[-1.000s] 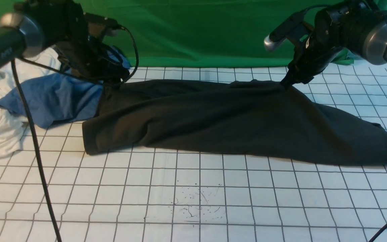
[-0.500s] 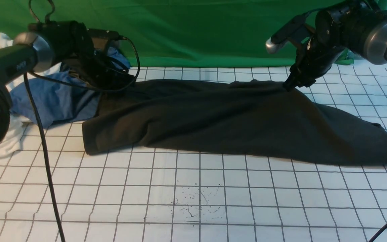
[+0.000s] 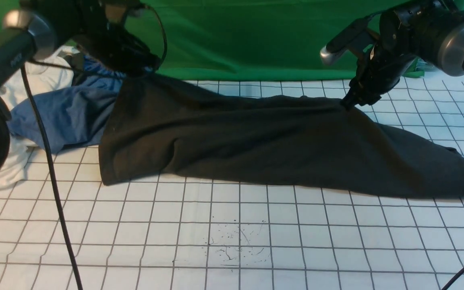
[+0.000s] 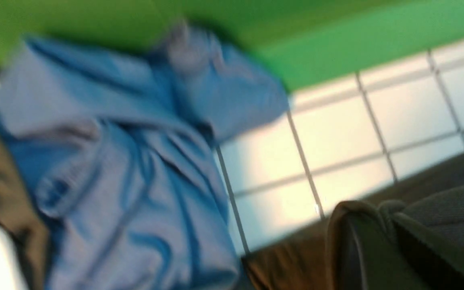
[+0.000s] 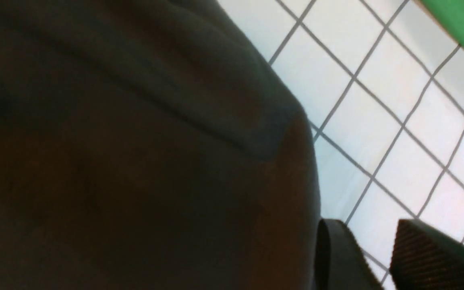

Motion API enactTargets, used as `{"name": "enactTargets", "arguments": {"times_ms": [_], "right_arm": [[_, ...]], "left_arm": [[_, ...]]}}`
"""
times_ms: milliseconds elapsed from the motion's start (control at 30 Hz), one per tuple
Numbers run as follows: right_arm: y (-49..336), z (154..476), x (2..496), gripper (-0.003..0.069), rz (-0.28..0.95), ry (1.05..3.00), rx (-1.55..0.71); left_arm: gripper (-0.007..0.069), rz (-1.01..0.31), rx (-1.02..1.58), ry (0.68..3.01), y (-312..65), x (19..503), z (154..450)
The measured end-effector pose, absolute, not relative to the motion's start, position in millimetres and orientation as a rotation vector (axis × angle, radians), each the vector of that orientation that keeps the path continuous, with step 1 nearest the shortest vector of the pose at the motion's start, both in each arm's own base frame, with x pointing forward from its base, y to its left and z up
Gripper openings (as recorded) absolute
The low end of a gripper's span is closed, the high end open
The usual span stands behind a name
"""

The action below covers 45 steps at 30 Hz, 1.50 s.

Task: Fold a long-sleeved shirt over a white checkered tablecloth.
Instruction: 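Fold the black garment in half by bringing its near edge over to the far edge, then pull the folded dark garment lengthwise by its ends to straighten it flat on the table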

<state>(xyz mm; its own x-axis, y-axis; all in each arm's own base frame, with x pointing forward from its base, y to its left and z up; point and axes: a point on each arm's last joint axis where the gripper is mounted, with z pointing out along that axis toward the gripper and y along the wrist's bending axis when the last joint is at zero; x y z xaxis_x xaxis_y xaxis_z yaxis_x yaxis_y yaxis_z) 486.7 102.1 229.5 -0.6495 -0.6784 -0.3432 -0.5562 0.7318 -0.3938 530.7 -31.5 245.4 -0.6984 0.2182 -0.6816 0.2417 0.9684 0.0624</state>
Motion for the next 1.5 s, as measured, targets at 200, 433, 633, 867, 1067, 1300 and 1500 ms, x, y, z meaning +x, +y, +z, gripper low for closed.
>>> {"name": "enactTargets", "arguments": {"times_ms": [200,433,633,867,1067,1300,1500], "right_arm": [[101.4,229.5,486.8,0.0242,-0.350,2.462,-0.938],[101.3,229.4,486.7,0.0242,-0.350,2.464,-0.938],[99.4,233.2,484.0,0.0316,-0.342,2.523,-0.887],[85.1,276.1,468.8,0.0510,-0.334,2.622,-0.725],[41.7,304.3,444.5,0.0538,-0.325,2.719,-0.539],[-3.0,292.9,385.7,0.0538,-0.198,2.783,-0.308],[-42.5,249.8,344.1,0.0540,-0.177,2.828,-0.045]], "left_arm": [[-0.0026,0.026,0.343,2.363,-24.3,531.3,249.8],[-0.0026,0.030,0.262,2.364,-1.4,532.6,250.1],[0.0010,0.005,0.237,2.355,1.1,533.2,250.8],[0.0338,-0.012,0.250,2.431,1.7,523.0,257.6],[0.0581,-0.086,0.260,2.502,-2.9,501.1,288.5],[0.0568,-0.159,0.258,2.700,-5.6,478.0,283.3],[0.0525,-0.227,0.240,2.859,-8.1,452.6,251.1]]}}
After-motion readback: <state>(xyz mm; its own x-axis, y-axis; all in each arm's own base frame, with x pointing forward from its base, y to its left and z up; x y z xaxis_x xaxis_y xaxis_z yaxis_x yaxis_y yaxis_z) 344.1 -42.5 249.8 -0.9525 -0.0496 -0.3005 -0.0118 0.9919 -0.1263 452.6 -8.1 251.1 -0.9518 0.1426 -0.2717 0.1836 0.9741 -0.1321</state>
